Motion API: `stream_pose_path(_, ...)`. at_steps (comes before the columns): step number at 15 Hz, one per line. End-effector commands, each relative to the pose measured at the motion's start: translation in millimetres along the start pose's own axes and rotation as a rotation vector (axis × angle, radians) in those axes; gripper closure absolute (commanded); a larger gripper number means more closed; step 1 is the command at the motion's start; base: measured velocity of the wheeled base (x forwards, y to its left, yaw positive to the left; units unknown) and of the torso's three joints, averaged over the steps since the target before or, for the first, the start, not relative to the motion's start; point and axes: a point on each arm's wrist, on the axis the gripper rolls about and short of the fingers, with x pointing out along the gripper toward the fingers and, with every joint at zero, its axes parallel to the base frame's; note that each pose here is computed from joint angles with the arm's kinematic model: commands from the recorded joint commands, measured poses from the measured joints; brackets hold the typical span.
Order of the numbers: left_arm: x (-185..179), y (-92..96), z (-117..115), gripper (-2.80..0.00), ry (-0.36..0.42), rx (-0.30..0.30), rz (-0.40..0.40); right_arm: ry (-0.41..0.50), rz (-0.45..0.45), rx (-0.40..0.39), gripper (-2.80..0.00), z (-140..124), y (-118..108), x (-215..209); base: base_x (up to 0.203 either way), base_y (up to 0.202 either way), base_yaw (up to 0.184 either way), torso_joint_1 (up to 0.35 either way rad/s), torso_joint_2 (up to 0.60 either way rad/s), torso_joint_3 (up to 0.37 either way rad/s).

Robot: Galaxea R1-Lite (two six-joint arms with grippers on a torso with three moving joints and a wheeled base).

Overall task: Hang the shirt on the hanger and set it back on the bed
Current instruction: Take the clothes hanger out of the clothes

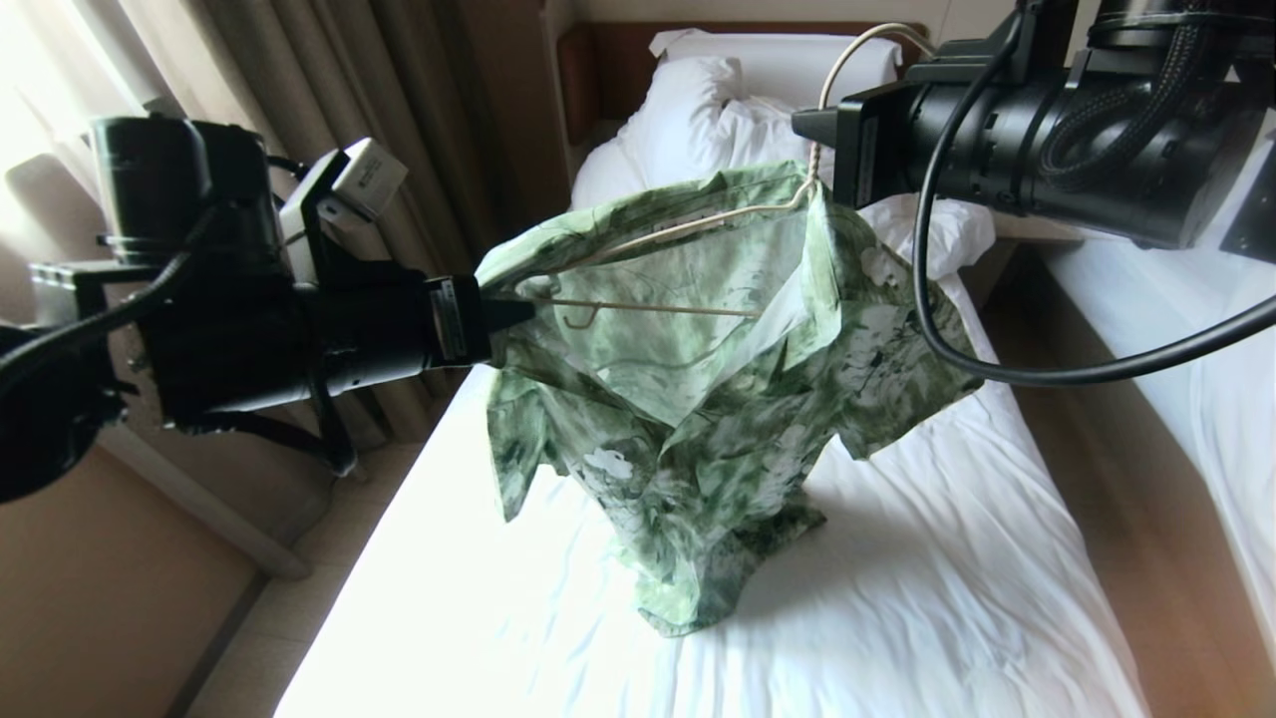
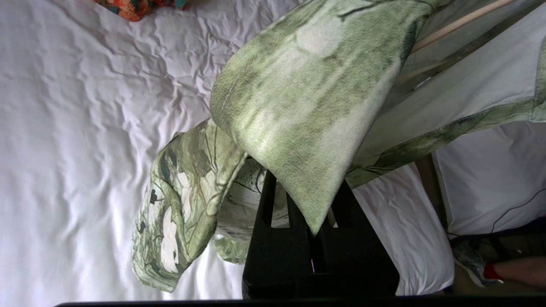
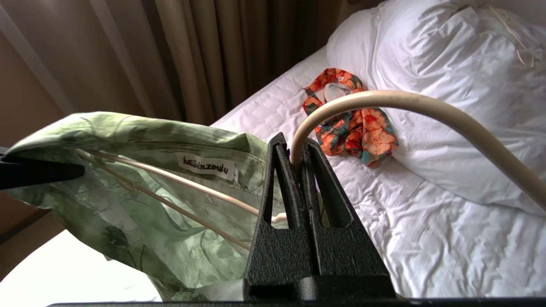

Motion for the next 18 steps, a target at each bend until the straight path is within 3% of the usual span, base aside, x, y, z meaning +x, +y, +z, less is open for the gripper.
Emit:
stream_pose_path(1, 14, 1.7, -12, 0.0, 0.023, -0.003, -0.005, 0.006, 0.004, 0.004, 0.0, -2, 1, 2, 0.0, 0.0, 0.0, 0.0, 0.0, 0.0)
stream_pose_path(6, 21, -0.6, -25, 0.0, 0.057, -0.006, -0.018, 0.018, -0.003, 0.006, 0.0, -8, 0, 7, 0.0, 0.0, 0.0, 0.0, 0.0, 0.0)
stream_pose_path(12, -1, 23.2, -14, 0.0, -0.013, -0.015, 0.061, 0.004, -0.039, 0.004, 0.0, -10, -10, 10, 0.0, 0.0, 0.0, 0.0, 0.0, 0.0)
stream_pose_path(18, 6, 36.8, -24, 0.0, 0.033, -0.037, 0.064, 0.013, -0.035, 0.008, 0.0, -11, -9, 5, 0.0, 0.0, 0.0, 0.0, 0.0, 0.0)
